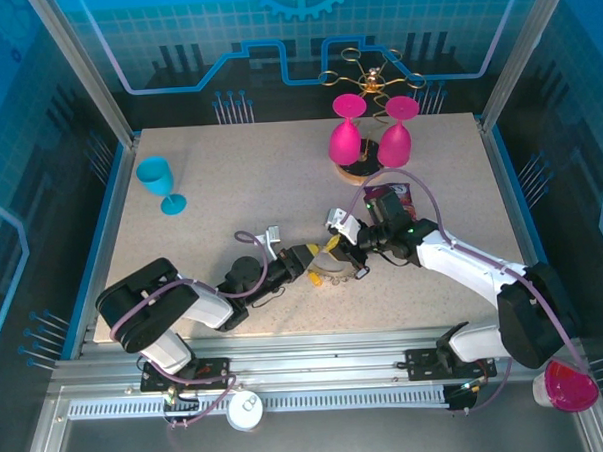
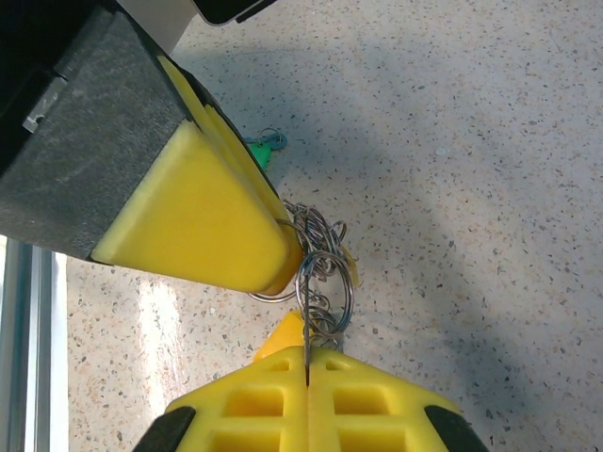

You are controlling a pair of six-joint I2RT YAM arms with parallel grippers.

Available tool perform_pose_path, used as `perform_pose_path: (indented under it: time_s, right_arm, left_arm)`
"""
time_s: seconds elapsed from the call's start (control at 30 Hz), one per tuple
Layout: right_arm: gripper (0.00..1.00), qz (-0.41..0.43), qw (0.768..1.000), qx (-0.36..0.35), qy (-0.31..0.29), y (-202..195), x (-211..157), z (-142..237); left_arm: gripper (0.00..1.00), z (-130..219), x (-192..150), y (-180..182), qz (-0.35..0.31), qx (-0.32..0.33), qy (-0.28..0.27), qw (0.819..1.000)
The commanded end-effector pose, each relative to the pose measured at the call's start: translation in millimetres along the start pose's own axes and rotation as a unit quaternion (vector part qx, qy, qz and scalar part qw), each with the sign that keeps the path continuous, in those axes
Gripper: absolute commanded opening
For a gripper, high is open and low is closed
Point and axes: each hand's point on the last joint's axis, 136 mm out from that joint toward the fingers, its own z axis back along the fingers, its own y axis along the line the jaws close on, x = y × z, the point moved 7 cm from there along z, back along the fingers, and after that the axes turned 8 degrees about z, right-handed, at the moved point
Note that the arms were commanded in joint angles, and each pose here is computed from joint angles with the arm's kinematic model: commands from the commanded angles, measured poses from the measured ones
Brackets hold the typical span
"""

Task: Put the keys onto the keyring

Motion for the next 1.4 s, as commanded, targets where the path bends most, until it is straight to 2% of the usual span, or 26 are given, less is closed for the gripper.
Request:
perform_pose_path:
  time_s: [0.0, 0.1, 0.17, 0.2, 0.23, 0.3, 0.33, 0.4, 0.47, 0.57, 0.67, 0.77, 0.83, 0.9, 1.0, 1.03, 1.1, 1.2, 1.3, 1.37]
  right_arm:
    - [0.0, 0.006, 1.0, 0.015, -0.014, 10, 5, 1]
    - [0.0, 0.002, 1.0, 0.006, -0.009, 9, 4, 1]
    - [0.0, -0.004, 1.0, -0.011, -0.004, 5, 4, 3]
    - [0.1, -0.012, 1.0, -0.025, -0.004, 2, 6, 5]
    - [0.25, -0.02, 0.999, -0.042, -0.006, -1, 7, 8]
    - [0.41, -0.027, 0.997, -0.073, -0.02, -5, 9, 17]
    - [0.49, -0.029, 0.995, -0.094, -0.034, -7, 11, 24]
    - [0.55, -0.025, 0.99, -0.125, -0.067, -9, 15, 40]
    - [0.59, -0.02, 0.983, -0.155, -0.096, -10, 18, 55]
    - [0.64, -0.015, 0.971, -0.195, -0.134, -9, 21, 74]
    - [0.65, -0.022, 0.965, -0.208, -0.157, -9, 21, 83]
    - [0.65, -0.023, 0.965, -0.204, -0.162, -6, 20, 84]
    - [0.64, -0.021, 0.965, -0.206, -0.16, -5, 19, 84]
    - [0.62, -0.012, 0.964, -0.215, -0.153, -5, 17, 86]
    - [0.6, 0.004, 0.965, -0.222, -0.14, -2, 12, 87]
    - [0.59, 0.008, 0.965, -0.223, -0.138, -1, 11, 87]
    - [0.58, 0.016, 0.965, -0.225, -0.134, 0, 8, 87]
    - [0.57, 0.025, 0.964, -0.231, -0.132, 1, 6, 88]
    - [0.55, 0.033, 0.964, -0.227, -0.134, 2, 7, 87]
    - [0.54, 0.045, 0.966, -0.215, -0.139, 5, 7, 86]
  left_arm:
    - [0.1, -2, 4, -16, 0.004, -0.035, -0.018, 0.999]
    - [0.0, -1, 5, -18, -0.002, -0.038, -0.021, 0.999]
    - [0.0, 0, 6, -21, -0.013, -0.042, -0.024, 0.999]
    - [0.0, 1, 6, -23, -0.024, -0.046, -0.025, 0.998]
    - [0.0, 3, 6, -28, -0.041, -0.051, -0.026, 0.998]
    - [0.0, 4, 7, -37, -0.094, -0.047, -0.025, 0.994]
    - [0.0, 3, 7, -44, -0.126, -0.035, -0.018, 0.991]
    - [0.0, 1, 6, -55, -0.206, 0.017, 0.015, 0.978]
    - [0.0, 0, 5, -70, -0.303, 0.065, 0.061, 0.949]
    - [0.0, 4, 8, -84, -0.425, 0.106, 0.102, 0.893]
    - [0.0, 3, 8, -91, -0.528, 0.128, 0.158, 0.825]
    - [0.0, -4, 6, -93, -0.629, 0.127, 0.227, 0.733]
    - [0.0, -14, 9, -93, -0.698, 0.125, 0.262, 0.654]
    - [0.0, -22, 10, -91, -0.732, 0.127, 0.307, 0.595]
    - [0.0, -24, 6, -86, -0.743, 0.114, 0.396, 0.528]
    - [0.0, -23, 6, -86, -0.746, 0.11, 0.415, 0.51]
    - [0.0, -23, 12, -90, -0.754, 0.111, 0.425, 0.489]
    - [0.0, -30, 30, -103, -0.791, 0.124, 0.367, 0.474]
    - [0.0, -36, 41, -113, -0.834, 0.127, 0.3, 0.445]
    - [0.0, -37, 45, -120, -0.842, 0.121, 0.271, 0.45]
